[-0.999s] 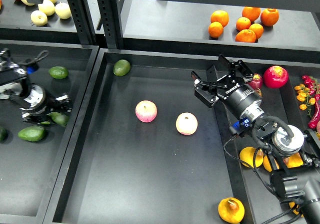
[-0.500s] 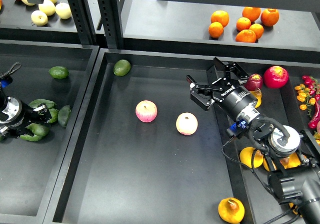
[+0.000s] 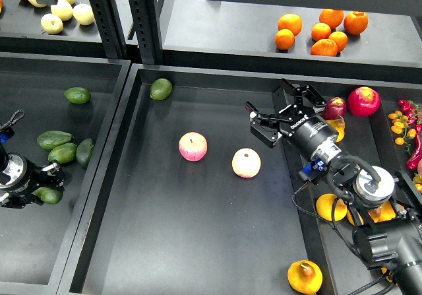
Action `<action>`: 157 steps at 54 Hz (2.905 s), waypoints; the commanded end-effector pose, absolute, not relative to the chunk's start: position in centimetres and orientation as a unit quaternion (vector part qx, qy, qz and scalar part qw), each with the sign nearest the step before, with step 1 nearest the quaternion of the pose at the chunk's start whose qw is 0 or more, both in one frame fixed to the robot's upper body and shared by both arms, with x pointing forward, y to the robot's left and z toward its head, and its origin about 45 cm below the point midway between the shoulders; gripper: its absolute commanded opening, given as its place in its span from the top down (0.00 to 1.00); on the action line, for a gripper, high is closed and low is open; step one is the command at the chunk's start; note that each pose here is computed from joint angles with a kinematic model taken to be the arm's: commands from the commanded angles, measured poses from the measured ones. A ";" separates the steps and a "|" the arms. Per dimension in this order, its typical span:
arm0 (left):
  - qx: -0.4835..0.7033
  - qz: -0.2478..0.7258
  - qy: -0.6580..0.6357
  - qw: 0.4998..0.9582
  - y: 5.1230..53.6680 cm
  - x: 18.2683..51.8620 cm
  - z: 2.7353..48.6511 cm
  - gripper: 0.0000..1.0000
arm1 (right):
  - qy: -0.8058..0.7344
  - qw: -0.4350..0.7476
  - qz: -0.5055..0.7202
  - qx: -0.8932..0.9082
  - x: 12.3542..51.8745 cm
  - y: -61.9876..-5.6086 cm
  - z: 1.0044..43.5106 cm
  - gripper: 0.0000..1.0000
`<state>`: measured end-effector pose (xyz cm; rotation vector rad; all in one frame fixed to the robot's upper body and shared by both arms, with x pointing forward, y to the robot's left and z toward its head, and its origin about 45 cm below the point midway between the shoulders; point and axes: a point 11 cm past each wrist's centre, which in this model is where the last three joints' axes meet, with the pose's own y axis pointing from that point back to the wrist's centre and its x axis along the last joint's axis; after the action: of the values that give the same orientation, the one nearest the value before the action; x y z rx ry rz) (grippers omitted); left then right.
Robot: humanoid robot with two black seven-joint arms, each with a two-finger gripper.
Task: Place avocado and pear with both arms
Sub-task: 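Lower the avocado among the other avocados and open the left gripper, then withdraw the left gripper back over the central tray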
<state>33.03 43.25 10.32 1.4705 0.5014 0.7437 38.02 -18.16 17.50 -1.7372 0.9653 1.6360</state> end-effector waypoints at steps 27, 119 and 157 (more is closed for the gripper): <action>0.655 0.324 0.225 0.644 43.8 32.3 9.7 0.56 | 0.362 0.279 0.611 -0.646 38.0 -18.2 17.3 0.00; 0.230 0.451 0.309 0.805 33.2 42.9 18.9 0.01 | 0.360 0.275 0.627 -0.633 36.7 -18.5 15.8 0.00; -0.088 0.395 0.516 0.755 21.4 39.0 11.3 0.01 | 0.399 0.171 0.595 -0.676 35.4 -23.9 14.5 0.00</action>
<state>40.23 23.91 12.64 -0.0936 1.0417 0.8919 35.50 -22.83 14.63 -1.8773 1.0895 1.6932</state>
